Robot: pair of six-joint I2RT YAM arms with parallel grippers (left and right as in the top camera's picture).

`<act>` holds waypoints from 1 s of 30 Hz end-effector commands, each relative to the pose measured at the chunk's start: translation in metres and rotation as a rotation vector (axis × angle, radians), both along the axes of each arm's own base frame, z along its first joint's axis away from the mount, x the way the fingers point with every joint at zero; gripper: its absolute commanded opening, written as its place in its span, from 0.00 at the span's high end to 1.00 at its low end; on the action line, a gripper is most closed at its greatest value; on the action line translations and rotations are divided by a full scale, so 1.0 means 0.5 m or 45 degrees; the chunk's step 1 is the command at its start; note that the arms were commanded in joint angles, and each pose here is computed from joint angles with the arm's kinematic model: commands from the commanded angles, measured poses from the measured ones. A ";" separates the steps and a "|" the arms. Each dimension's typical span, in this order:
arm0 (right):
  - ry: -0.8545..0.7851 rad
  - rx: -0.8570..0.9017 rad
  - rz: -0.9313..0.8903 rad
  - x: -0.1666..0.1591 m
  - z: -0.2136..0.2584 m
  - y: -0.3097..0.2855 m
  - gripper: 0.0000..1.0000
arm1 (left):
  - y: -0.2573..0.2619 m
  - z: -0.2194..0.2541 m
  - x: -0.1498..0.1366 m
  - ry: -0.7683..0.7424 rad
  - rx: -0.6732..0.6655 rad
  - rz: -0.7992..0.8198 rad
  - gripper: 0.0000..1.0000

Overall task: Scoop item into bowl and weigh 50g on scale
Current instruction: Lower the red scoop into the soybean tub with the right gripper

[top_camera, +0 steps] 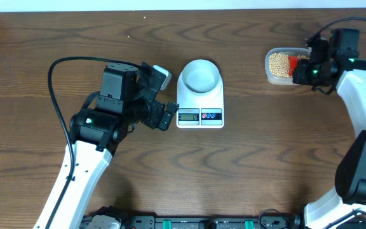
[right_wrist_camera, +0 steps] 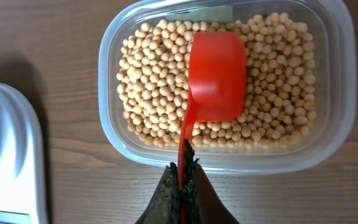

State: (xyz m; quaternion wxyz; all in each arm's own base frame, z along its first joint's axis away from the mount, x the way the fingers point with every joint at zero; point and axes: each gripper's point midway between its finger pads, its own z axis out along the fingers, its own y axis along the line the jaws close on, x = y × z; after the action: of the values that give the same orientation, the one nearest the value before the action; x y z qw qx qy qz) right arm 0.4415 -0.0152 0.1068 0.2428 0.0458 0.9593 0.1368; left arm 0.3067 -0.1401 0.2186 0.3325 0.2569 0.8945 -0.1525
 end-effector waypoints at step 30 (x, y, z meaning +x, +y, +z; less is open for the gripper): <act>0.143 0.569 -0.131 -0.022 -0.059 -0.012 0.99 | -0.005 -0.002 -0.003 0.006 -0.008 -0.015 0.06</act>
State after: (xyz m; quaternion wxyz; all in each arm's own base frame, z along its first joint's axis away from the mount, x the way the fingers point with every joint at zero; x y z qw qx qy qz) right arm 0.4339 -0.0296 0.0852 0.1980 0.1455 0.9235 0.2947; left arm 0.3067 -0.1401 0.2186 0.3325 0.2569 0.8945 -0.1525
